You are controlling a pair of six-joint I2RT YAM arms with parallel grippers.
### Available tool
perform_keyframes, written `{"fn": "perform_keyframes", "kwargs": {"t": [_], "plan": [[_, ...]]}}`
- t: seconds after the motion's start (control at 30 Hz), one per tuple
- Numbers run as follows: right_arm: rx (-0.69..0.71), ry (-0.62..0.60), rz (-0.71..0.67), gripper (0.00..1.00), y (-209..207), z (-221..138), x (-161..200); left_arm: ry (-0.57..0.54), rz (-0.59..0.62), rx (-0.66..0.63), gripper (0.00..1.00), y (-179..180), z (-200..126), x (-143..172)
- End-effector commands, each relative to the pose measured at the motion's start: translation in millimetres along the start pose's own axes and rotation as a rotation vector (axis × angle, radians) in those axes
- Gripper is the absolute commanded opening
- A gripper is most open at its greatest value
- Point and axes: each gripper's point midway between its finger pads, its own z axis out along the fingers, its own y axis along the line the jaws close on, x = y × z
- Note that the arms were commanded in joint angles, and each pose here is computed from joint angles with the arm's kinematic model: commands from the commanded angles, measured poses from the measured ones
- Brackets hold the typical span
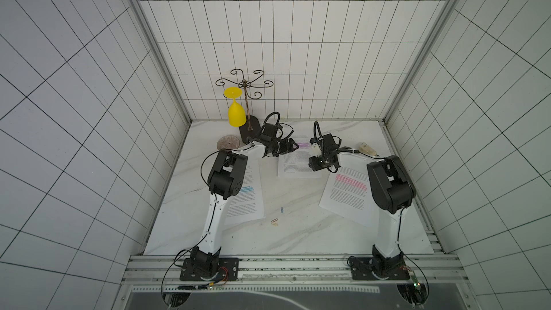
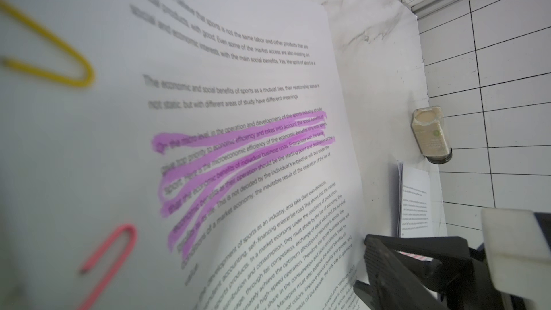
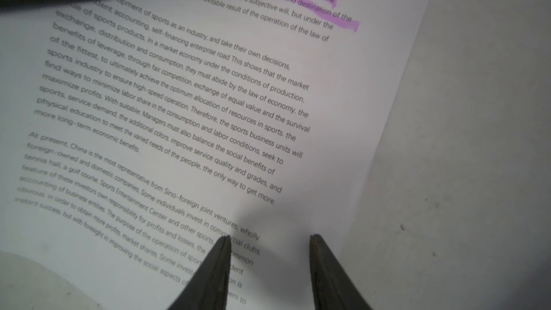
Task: Unclip the paperclips from the documents
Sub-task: Pick up the document from the center of the board.
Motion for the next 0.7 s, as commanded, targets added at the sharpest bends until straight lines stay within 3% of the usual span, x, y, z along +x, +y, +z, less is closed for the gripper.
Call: {"fn": "perform_keyframes", "kwargs": {"t": [0.0, 0.17, 0.33, 0.53, 0.67], "plan": [[-0.047, 0.161, -0.002, 0.44, 13.5, 13.6, 57.2, 0.085, -0.021, -0.043, 0.70, 8.2, -5.7, 26.8], [-0.055, 0.162, 0.008, 0.45, 14.8, 11.7, 61.0, 0.073, 0.033, -0.119, 0.39, 14.0, -15.5, 22.8], [-0.088, 0.152, 0.044, 0.44, 19.2, 9.7, 61.2, 0.060, 0.078, -0.155, 0.00, 11.8, -26.3, 17.5], [-0.147, 0.089, 0.084, 0.45, 24.4, -8.8, 40.9, 0.017, 0.197, -0.166, 0.00, -12.4, -48.3, 4.4], [-0.223, -0.018, 0.111, 0.47, 25.8, -42.5, 11.2, -0.031, 0.319, -0.153, 0.00, -43.6, -74.2, -5.3]]}}
